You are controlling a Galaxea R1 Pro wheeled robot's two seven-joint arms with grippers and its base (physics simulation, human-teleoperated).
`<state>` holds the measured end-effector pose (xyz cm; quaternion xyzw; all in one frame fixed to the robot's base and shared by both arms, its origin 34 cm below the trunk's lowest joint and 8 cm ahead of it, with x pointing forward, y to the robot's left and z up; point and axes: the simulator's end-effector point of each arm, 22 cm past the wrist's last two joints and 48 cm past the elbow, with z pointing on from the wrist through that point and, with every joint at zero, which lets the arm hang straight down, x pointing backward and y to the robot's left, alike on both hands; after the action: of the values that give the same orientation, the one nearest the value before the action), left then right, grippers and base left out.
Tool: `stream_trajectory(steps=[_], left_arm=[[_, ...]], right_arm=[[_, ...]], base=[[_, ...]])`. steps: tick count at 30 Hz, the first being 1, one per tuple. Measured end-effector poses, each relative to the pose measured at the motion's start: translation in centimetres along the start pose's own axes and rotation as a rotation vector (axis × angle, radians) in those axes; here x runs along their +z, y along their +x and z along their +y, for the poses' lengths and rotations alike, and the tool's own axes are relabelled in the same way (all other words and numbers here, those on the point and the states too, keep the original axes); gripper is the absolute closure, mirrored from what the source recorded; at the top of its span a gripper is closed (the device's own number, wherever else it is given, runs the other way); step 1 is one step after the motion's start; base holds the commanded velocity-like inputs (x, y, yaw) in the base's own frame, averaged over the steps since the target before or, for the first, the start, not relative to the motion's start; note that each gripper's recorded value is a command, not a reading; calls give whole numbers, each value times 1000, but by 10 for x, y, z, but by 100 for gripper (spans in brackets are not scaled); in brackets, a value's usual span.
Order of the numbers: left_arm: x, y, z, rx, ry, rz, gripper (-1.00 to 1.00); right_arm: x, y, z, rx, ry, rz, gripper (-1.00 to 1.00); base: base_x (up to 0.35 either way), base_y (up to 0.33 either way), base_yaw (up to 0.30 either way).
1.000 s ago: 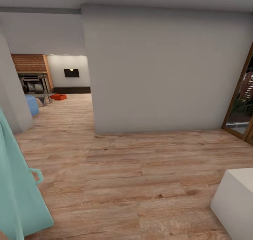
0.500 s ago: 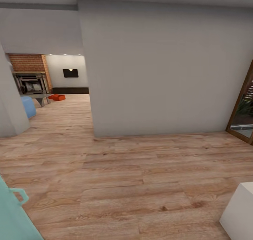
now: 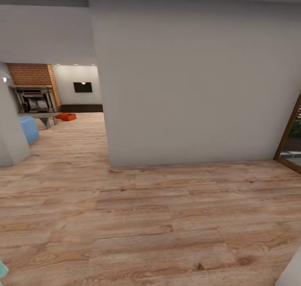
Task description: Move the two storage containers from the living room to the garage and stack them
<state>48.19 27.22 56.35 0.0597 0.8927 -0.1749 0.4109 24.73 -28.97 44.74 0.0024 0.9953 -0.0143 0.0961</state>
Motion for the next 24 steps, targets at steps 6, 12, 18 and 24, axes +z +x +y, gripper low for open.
stream_trajectory(steps=[6, 12, 18, 24], left_arm=[[0, 0, 0, 0, 0, 0, -100], [0, 0, 0, 0, 0, 0, -100], [0, 0, 0, 0, 0, 0, -100], [0, 0, 0, 0, 0, 0, -100]], right_arm=[[0, 0, 0, 0, 0, 0, -100], [0, 0, 0, 0, 0, 0, -100], [0, 0, 0, 0, 0, 0, -100], [0, 0, 0, 0, 0, 0, -100]], base=[[347, 0, 0], [347, 0, 0], [347, 0, 0], [347, 0, 0]])
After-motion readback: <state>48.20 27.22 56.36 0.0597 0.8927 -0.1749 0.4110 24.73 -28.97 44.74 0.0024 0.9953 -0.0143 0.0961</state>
